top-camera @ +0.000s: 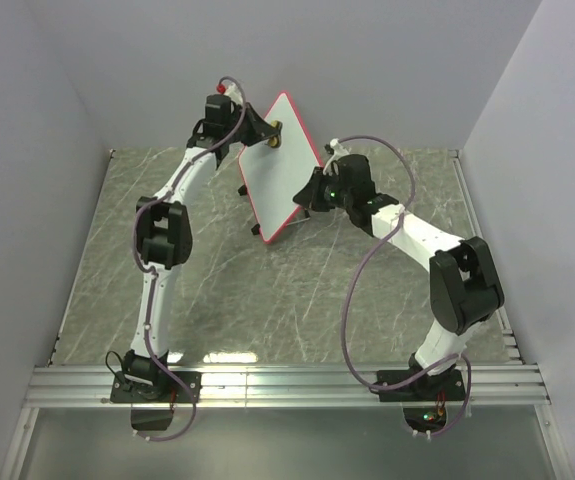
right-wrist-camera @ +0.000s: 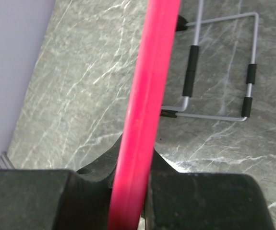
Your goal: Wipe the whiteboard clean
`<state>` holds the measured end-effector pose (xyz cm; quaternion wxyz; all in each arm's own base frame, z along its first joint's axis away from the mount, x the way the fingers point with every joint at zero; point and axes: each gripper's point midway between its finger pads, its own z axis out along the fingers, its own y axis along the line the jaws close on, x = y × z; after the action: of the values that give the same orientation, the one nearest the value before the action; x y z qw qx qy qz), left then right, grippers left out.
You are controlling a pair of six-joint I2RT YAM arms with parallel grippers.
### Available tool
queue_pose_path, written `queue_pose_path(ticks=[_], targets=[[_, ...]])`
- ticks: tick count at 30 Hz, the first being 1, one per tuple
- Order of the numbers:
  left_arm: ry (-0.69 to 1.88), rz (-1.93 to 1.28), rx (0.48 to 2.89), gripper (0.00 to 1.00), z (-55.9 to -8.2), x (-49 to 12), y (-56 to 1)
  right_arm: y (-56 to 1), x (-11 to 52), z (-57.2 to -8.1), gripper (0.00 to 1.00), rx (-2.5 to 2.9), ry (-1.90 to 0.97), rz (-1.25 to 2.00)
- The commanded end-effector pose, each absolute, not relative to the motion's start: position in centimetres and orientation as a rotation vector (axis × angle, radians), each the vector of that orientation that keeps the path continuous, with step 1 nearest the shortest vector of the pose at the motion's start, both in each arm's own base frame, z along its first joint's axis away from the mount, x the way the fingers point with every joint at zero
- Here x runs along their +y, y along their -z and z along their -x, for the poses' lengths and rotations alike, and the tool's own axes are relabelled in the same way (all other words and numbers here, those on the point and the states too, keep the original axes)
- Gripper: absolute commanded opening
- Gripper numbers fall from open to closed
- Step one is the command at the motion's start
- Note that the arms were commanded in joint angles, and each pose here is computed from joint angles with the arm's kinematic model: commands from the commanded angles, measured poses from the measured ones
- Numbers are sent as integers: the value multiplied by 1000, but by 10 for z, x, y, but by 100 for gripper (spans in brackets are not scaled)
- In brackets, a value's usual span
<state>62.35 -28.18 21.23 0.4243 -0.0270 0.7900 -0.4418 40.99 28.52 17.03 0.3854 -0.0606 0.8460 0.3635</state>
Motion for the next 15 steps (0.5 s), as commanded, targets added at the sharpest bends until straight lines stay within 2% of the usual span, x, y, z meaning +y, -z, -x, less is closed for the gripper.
queue_pose_path(ticks=[1, 7, 12, 15], targets=[[991, 242, 2260, 0, -615, -266, -83, -113, 332, -198, 0, 2622, -1487, 769], [967, 337, 2365, 0, -606, -247, -24, -112, 335, -190, 0, 2630, -1504, 805], [1018, 317, 2339, 0, -609, -251, -30, -109, 339, -186, 0, 2643, -1511, 826], [1126, 249, 2258, 0, -611, -263, -64, -108, 340, -182, 0, 2652, -1517, 839]])
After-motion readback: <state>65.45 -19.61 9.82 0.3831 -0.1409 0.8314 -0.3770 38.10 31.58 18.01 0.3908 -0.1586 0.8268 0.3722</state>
